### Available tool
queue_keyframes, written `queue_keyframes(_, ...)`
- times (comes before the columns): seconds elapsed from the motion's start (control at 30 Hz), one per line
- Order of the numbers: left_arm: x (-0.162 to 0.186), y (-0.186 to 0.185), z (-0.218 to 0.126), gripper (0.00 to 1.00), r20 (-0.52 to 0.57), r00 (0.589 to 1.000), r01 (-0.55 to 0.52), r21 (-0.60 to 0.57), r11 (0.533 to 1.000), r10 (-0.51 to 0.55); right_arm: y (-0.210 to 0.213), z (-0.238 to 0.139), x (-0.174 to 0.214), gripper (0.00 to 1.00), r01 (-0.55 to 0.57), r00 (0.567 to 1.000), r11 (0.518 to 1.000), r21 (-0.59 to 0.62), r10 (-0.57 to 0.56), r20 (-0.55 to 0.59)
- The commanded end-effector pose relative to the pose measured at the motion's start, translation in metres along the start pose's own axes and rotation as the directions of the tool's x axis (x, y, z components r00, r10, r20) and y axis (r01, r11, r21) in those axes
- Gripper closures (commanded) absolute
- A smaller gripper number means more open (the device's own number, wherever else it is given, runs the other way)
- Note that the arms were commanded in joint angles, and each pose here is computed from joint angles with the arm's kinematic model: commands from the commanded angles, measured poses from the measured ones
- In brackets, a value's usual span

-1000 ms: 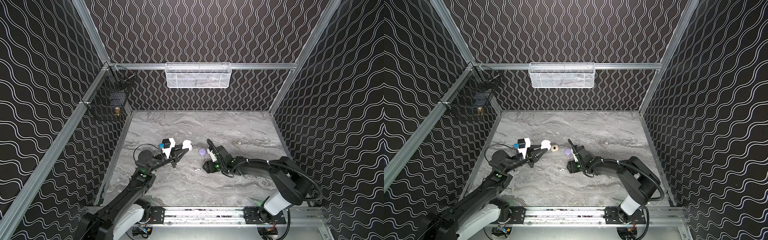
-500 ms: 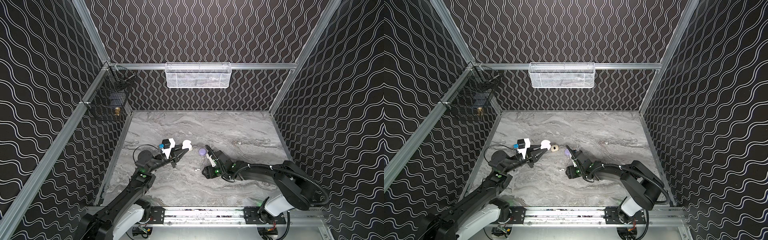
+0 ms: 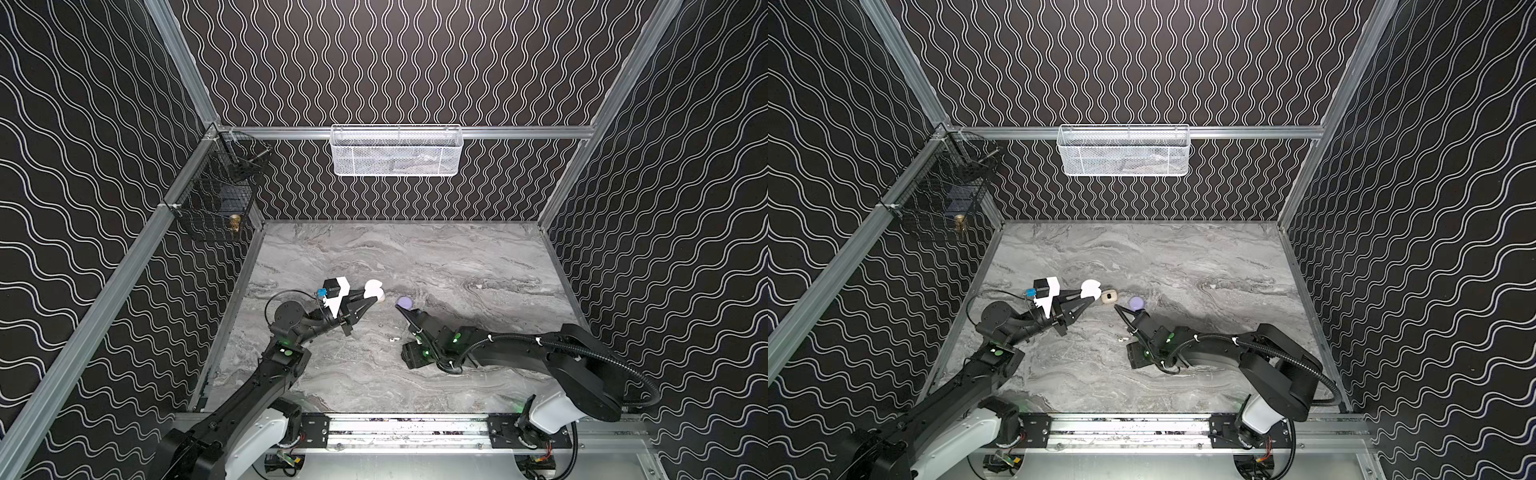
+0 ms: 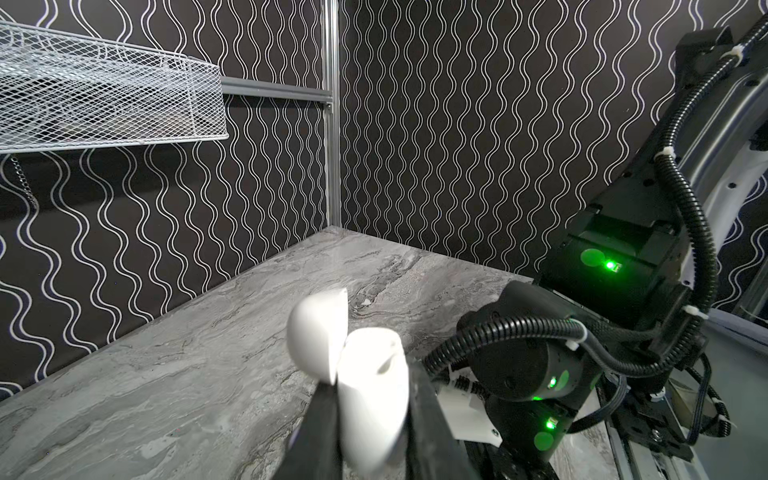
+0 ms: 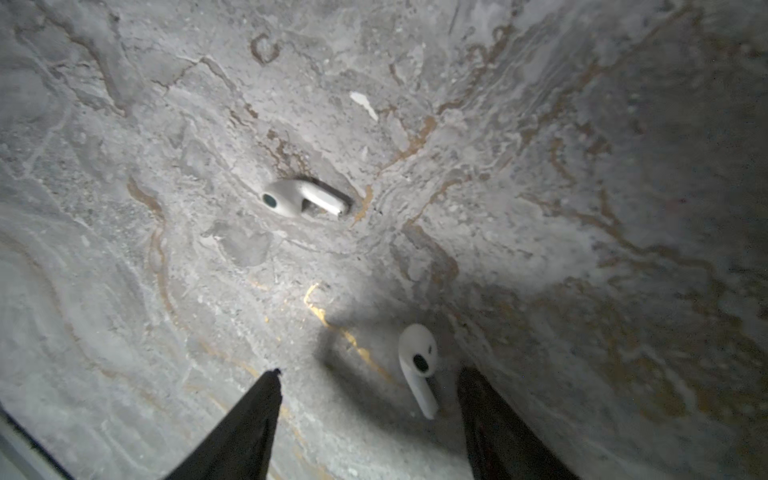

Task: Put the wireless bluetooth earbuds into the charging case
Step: 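Lower the right gripper and close on a white earbud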

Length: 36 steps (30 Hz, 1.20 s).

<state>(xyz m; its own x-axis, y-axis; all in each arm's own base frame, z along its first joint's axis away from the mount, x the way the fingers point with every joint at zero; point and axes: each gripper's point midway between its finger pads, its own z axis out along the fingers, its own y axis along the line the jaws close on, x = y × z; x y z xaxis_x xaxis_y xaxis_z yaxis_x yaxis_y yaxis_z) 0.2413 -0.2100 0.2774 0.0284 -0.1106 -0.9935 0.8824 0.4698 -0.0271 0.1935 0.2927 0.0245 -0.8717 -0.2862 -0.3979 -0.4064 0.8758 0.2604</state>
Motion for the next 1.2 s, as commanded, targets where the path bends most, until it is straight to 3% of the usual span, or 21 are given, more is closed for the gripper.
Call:
queue_keyframes(0.0,-0.009,-0.003,0.0,1.0,0.031,0.999,-0.021,0.016,1.0,0.02,-0.002,-0.001,0.007,0.3,-0.012,1.0,0.999,0.037,0.013,-0.024)
queue_keyframes(0.13,-0.009,-0.003,0.0,1.0,0.031,0.999,-0.022,0.014,1.0,0.021,0.007,-0.002,0.005,0.39,-0.003,1.0,1.0,0.028,0.004,-0.025)
queue_keyframes(0.33,-0.009,-0.003,-0.001,1.0,0.033,0.999,-0.023,0.011,1.0,0.023,0.009,0.001,0.004,0.43,-0.002,1.0,0.999,0.04,0.004,-0.029)
queue_keyframes(0.63,-0.011,-0.005,-0.002,1.0,0.038,0.999,-0.027,0.012,1.0,0.027,-0.002,-0.014,-0.009,0.39,-0.002,1.0,0.993,0.122,-0.001,0.02)
queue_keyframes(1.17,-0.011,-0.007,-0.004,1.0,0.043,0.999,-0.03,0.019,0.999,0.029,-0.012,0.009,-0.014,0.45,0.051,0.998,0.968,0.245,-0.042,-0.042)
